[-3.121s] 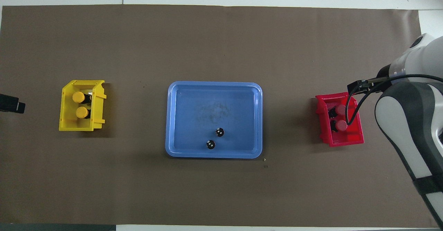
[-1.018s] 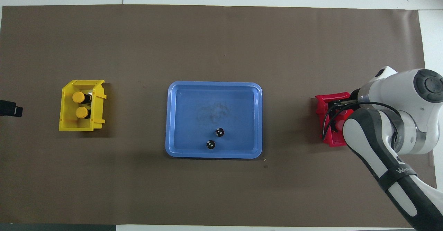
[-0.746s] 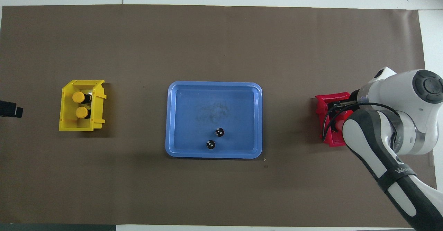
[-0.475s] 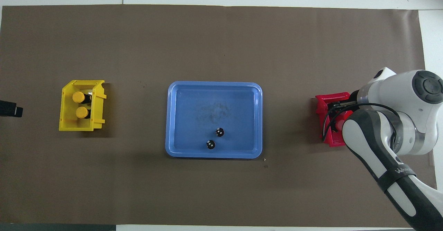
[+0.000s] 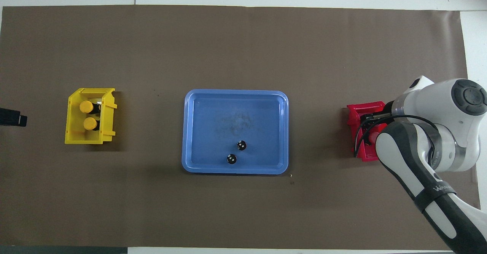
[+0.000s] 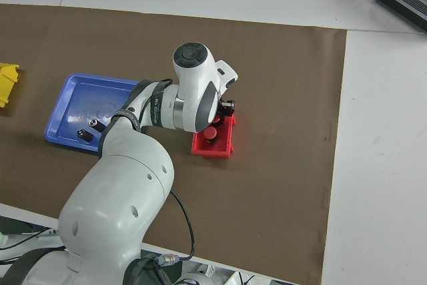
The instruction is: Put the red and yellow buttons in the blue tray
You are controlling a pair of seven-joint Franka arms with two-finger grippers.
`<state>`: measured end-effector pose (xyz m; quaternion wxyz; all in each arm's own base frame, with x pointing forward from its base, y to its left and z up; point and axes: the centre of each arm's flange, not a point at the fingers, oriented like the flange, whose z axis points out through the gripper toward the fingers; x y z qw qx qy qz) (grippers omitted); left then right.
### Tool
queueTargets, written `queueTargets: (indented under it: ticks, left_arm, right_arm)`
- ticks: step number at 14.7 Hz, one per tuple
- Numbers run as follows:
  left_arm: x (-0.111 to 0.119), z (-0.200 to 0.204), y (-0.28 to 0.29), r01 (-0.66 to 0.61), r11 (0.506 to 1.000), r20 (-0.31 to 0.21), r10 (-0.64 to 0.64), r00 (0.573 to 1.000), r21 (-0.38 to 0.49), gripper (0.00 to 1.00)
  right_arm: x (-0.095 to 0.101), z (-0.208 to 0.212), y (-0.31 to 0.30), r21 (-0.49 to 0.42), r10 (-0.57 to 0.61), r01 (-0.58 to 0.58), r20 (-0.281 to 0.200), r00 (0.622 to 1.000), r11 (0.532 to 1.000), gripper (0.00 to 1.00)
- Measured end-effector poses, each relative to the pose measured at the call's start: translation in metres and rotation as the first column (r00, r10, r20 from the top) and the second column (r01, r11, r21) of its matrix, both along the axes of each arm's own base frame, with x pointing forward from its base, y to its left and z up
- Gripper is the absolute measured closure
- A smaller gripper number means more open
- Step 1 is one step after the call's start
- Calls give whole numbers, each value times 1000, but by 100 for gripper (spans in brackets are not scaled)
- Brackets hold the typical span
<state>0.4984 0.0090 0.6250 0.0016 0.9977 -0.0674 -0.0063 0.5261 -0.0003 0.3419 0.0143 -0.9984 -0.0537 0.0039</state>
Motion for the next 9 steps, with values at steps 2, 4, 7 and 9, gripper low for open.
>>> queueTargets:
  ticks: [2,4,7,9]
  left_arm:
    - [0,0,0,0,1000,2,0,1000,0,0]
    - [2,-1,0,0,1000,12,0,1000,0,0]
    - [12,-25,0,0,1000,60,0,998,1,0]
    - [26,-72,-2,1,1000,87,-2,996,2,3]
  right_arm:
    - [0,0,0,0,8,-8,2,1000,1000,57]
    - [2,4,-1,0,10,-10,9,1000,1000,59]
    - [16,32,0,2,14,-14,-2,1000,1000,59]
    - [32,73,1,6,20,-20,-20,1000,1000,59]
